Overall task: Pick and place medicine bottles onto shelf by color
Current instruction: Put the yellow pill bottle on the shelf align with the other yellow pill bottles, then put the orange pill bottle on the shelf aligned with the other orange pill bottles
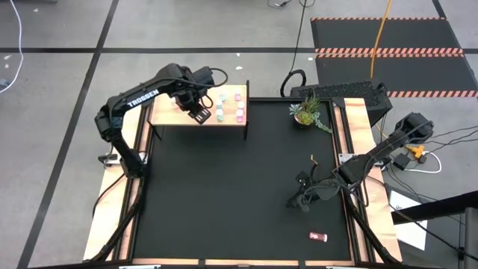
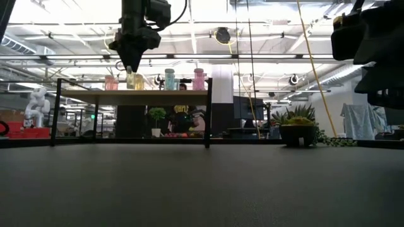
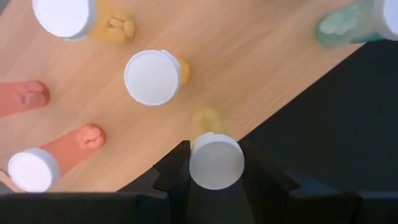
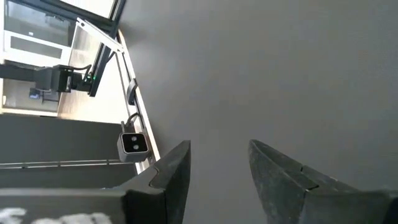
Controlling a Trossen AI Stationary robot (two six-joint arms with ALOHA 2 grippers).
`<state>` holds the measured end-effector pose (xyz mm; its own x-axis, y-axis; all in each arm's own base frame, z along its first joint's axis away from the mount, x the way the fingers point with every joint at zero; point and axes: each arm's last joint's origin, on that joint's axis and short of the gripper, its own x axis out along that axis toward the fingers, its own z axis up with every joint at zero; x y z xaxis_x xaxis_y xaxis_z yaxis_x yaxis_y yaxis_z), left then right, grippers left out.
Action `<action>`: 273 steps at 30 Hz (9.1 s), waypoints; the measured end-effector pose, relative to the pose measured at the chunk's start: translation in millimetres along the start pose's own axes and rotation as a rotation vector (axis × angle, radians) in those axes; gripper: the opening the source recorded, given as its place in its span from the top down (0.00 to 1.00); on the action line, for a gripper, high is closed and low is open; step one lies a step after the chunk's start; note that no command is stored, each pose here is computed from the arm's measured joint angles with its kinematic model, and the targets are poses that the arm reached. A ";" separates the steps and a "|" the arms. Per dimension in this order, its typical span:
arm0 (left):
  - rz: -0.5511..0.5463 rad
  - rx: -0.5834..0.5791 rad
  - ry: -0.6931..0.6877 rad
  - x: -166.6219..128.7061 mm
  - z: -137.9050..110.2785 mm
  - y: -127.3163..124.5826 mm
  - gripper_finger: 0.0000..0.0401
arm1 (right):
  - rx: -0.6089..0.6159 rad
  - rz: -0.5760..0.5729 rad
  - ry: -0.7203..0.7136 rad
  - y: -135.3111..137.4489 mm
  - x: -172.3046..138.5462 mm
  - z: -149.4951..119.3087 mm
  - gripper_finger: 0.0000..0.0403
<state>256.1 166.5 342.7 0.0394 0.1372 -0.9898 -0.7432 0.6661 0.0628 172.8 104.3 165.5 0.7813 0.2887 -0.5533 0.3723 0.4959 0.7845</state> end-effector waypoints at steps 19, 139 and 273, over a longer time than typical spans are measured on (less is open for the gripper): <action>-0.041 -0.015 -0.003 4.6 6.4 3.5 0.61 | -0.051 0.012 0.051 0.2 0.0 -1.4 0.62; -0.109 1.163 -1.043 -0.6 -109.1 -328.4 0.22 | 0.305 0.458 0.155 44.2 -23.5 83.2 0.70; -0.580 0.584 -0.988 -75.1 -120.4 -50.4 0.33 | -0.961 -0.009 -0.355 143.3 33.3 275.6 0.71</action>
<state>210.2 34.4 398.4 0.9192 0.0355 -0.3923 -0.0591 0.9971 -0.0482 390.2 -40.7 336.7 0.9419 0.0998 -0.3208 -0.0576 0.9887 0.1383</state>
